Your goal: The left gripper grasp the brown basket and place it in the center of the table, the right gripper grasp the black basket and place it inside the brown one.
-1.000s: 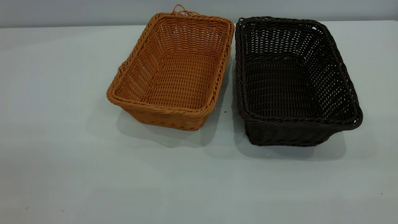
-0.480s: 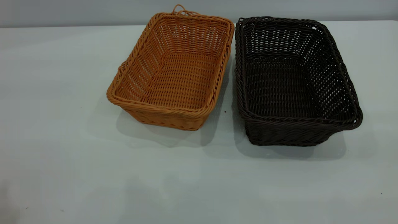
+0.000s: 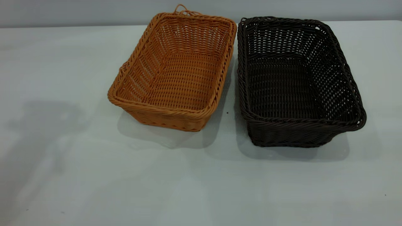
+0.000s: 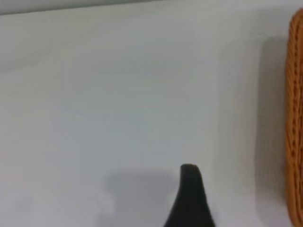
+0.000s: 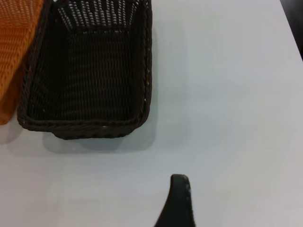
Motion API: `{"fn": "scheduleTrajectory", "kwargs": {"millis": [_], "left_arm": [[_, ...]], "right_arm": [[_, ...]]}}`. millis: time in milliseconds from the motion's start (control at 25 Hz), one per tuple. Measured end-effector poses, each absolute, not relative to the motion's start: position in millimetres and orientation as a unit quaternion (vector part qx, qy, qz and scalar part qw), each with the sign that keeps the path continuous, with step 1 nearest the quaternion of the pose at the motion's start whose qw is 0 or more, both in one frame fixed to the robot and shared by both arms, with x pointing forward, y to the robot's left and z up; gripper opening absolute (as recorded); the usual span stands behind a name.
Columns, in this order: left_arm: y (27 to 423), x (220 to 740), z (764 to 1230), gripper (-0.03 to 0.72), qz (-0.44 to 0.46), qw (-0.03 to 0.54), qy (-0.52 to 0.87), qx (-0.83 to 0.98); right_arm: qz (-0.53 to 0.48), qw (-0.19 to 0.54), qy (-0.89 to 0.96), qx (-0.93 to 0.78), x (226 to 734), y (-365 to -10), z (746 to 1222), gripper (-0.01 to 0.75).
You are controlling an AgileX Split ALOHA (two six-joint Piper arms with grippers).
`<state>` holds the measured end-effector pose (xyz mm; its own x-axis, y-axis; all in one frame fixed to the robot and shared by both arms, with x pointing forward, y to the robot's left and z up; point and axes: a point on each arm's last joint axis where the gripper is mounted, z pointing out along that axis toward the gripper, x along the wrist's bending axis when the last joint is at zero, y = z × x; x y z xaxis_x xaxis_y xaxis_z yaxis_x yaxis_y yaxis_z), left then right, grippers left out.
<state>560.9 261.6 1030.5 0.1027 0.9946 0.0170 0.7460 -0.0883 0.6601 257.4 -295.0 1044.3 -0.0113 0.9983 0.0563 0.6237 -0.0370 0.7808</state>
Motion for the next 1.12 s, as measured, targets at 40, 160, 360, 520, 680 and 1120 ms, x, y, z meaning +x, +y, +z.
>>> {"fn": "scheduleTrajectory", "kwargs": {"millis": [40,160,360,520,680,1120], "left_arm": [[255,573,1021,0.518,0.234,0.252,0.622,0.704],[235,602,993,0.518,0.213,0.239,0.614,0.722],[199,638,940,0.518,0.183,0.220,0.595,0.751],[177,660,904,0.518,0.168,0.208,0.584,0.766],[164,675,873,0.518,0.158,0.200,0.580,0.774],[142,690,812,0.473,0.131,0.186,0.585,0.779]], "right_arm": [[0.326,0.288,0.631,0.642,261,-295,1048,0.573],[0.329,0.290,0.628,0.643,276,-295,1058,0.573],[0.321,0.277,0.624,0.657,305,-295,1064,0.573],[0.303,0.261,0.630,0.666,330,-295,1062,0.573],[0.281,0.240,0.637,0.676,354,-295,1061,0.573],[0.253,0.167,0.638,0.708,418,-290,1060,0.573]]}}
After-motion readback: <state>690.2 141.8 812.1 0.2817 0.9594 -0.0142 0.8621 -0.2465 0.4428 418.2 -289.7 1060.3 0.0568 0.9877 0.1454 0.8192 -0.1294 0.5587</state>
